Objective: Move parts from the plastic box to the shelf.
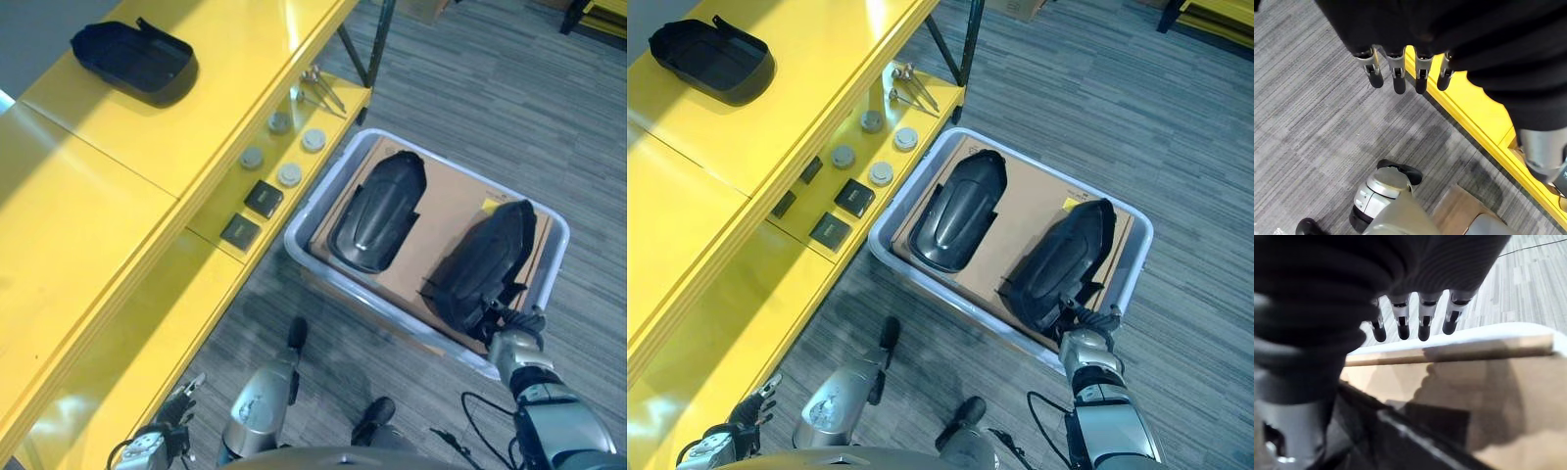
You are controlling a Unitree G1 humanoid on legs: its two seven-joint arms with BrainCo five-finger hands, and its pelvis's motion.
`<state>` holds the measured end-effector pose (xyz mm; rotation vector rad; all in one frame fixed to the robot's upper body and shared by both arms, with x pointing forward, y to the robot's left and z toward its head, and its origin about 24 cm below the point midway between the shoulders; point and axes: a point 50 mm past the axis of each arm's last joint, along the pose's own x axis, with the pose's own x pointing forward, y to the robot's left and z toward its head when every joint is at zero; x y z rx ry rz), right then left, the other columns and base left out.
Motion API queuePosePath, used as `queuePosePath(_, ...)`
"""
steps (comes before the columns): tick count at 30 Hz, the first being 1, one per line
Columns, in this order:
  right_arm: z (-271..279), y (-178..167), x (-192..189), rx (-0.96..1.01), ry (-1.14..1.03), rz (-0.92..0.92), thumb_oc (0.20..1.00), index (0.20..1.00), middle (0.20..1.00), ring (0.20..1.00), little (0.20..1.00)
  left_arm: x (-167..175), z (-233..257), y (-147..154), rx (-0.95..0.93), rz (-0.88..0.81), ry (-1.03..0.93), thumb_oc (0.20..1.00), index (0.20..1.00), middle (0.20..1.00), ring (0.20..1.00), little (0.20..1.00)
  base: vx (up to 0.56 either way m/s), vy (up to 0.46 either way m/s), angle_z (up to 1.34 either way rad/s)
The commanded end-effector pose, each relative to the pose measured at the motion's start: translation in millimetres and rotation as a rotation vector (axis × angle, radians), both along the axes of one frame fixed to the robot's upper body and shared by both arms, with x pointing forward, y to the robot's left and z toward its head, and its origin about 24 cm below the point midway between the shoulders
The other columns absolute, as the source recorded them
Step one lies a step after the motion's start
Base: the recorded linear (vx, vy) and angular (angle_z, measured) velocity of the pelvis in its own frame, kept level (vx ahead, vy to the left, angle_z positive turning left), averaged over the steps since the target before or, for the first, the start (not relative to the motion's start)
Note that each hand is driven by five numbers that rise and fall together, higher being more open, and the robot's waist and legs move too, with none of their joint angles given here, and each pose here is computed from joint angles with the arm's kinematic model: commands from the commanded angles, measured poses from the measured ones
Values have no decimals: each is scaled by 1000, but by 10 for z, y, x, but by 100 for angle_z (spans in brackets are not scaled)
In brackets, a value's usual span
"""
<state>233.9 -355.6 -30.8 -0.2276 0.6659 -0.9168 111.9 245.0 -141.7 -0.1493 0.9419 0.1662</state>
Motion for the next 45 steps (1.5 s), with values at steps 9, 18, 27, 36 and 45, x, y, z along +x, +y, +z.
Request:
queuePosePath(9,-104,-13,-126,7,55,66,200,200,200,200,200,147,70,43,14,-30,-44,1000,1000,1000,1000,1000,-22,-12,0)
queuePosePath(18,55,-61,-35,-5,-73,28,200,200,200,200,200,312,179,-12,-46,-69,-164,1000,1000,1000,1000,1000,-9,-8,0)
queuePosePath(27,701,37,182,-115,-422,145,200,200,200,200,200,989,1059,-320,-278,-258,-621,1000,1000,1000,1000,1000,79,-48,-4)
queuePosePath(36,925,655,512,-90,-466,470,200,200,200,200,200,1477,1668,-1004,-485,-504,-736,1000,1000,1000,1000,1000,92,6,-27)
queuePosePath(45,776,1402,814,-55,-363,741,200,200,200,200,200,1727,1892,-1915,-703,-698,-522,1000,1000,1000,1000,1000,21,2,-25)
